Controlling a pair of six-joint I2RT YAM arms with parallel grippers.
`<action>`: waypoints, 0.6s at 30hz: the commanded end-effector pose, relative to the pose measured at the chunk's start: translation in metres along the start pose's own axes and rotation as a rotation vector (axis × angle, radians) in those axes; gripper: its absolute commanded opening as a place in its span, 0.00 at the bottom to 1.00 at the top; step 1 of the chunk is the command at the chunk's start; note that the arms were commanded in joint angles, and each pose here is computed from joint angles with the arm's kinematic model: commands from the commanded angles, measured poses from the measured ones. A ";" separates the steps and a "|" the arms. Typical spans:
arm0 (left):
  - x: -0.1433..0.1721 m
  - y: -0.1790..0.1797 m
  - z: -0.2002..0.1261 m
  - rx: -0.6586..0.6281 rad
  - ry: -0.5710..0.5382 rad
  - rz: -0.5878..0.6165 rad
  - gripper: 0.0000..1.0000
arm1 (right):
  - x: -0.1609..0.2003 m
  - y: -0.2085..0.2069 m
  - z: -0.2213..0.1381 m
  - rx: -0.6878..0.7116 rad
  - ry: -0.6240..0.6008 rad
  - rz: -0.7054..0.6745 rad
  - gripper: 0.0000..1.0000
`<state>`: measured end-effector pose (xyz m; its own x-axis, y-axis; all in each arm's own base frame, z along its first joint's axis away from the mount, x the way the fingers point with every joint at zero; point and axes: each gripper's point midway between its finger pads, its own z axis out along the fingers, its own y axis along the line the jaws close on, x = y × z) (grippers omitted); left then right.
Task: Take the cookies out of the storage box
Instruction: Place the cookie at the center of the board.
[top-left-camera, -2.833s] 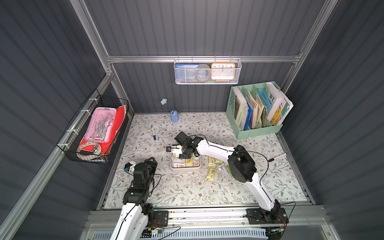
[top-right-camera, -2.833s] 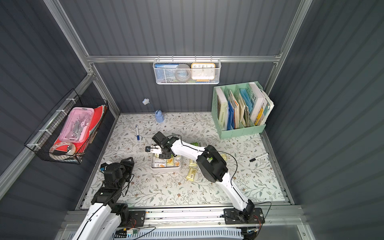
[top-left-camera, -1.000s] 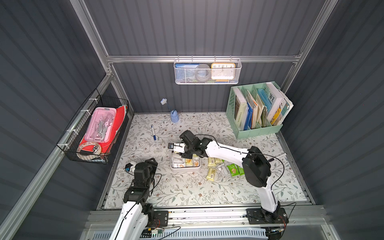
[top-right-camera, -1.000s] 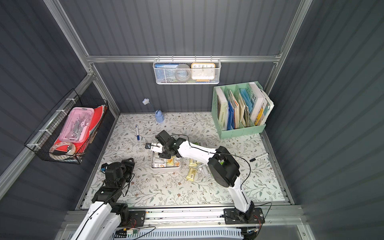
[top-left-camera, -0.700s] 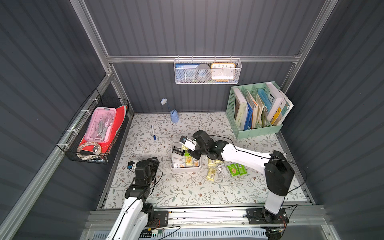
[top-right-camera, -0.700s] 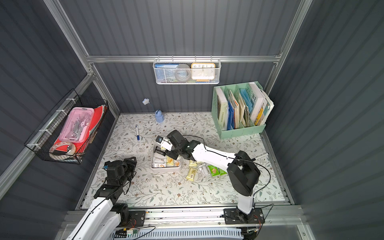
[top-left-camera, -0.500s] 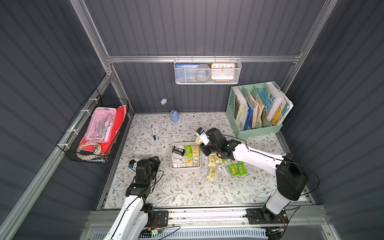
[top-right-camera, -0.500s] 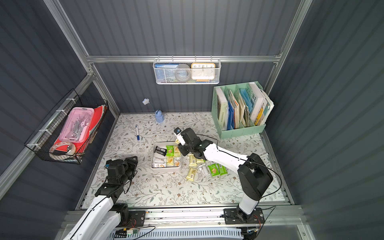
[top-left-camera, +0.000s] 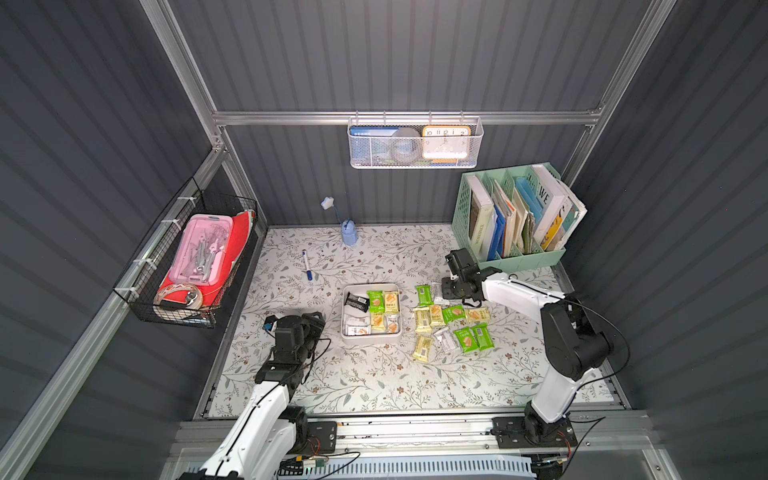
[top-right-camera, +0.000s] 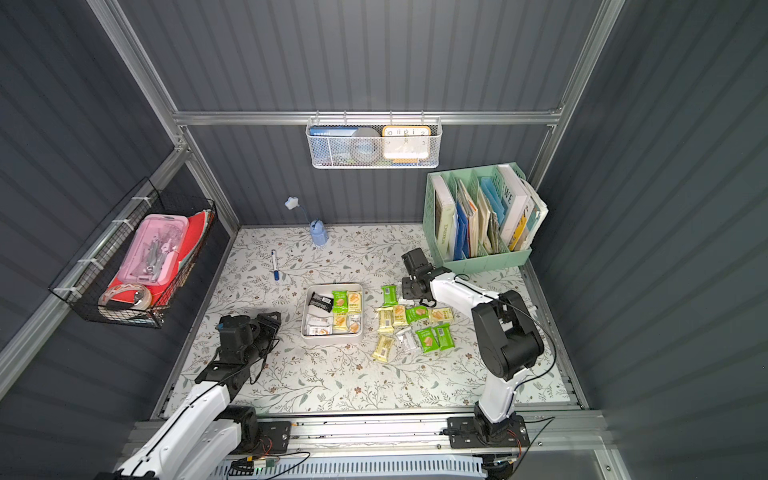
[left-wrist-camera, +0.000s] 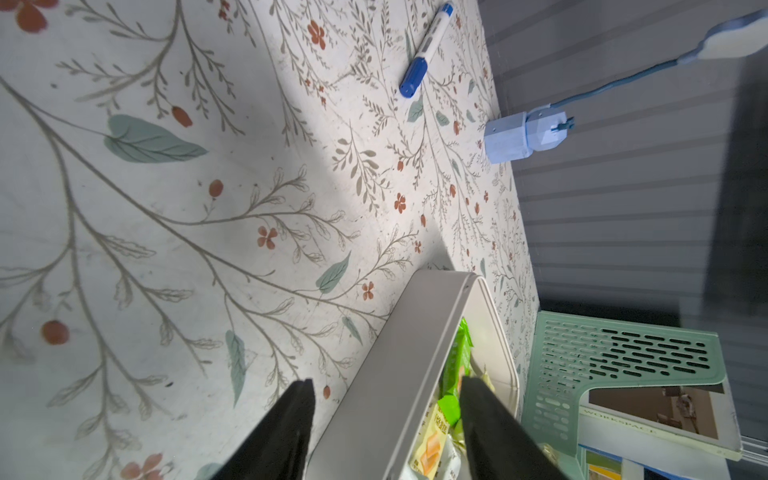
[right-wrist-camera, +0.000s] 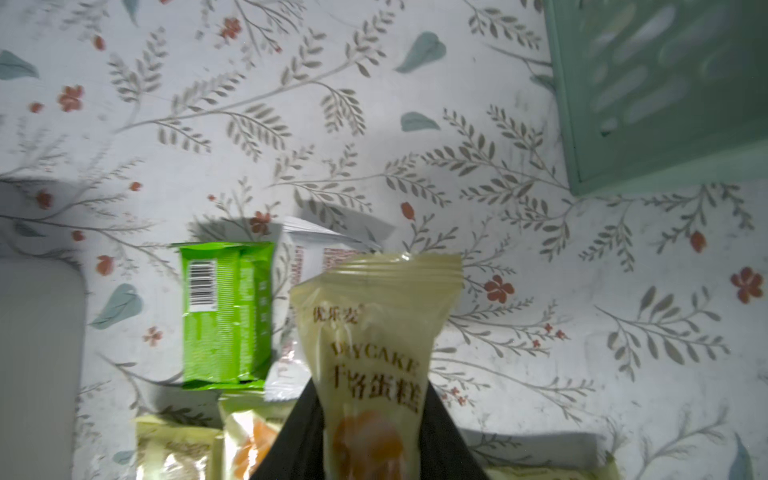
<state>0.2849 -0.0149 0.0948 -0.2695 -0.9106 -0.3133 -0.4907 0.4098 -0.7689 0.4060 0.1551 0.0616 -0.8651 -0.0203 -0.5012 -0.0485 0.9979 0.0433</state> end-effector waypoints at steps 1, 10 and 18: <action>0.001 -0.017 0.005 0.063 0.027 0.038 0.61 | 0.006 -0.011 0.009 0.034 0.049 0.037 0.24; 0.006 -0.014 0.017 0.050 0.056 0.057 0.61 | 0.015 -0.023 0.031 0.052 0.075 0.078 0.36; 0.008 -0.027 0.016 0.104 0.075 0.102 0.62 | 0.005 -0.018 0.003 0.003 0.026 0.060 0.53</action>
<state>0.2999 -0.0293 0.0874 -0.3518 -0.8818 -0.3141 -0.4420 0.4523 -0.7747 0.4058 0.1364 0.0378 -0.8921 0.0435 -0.4498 0.0248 0.9986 0.0475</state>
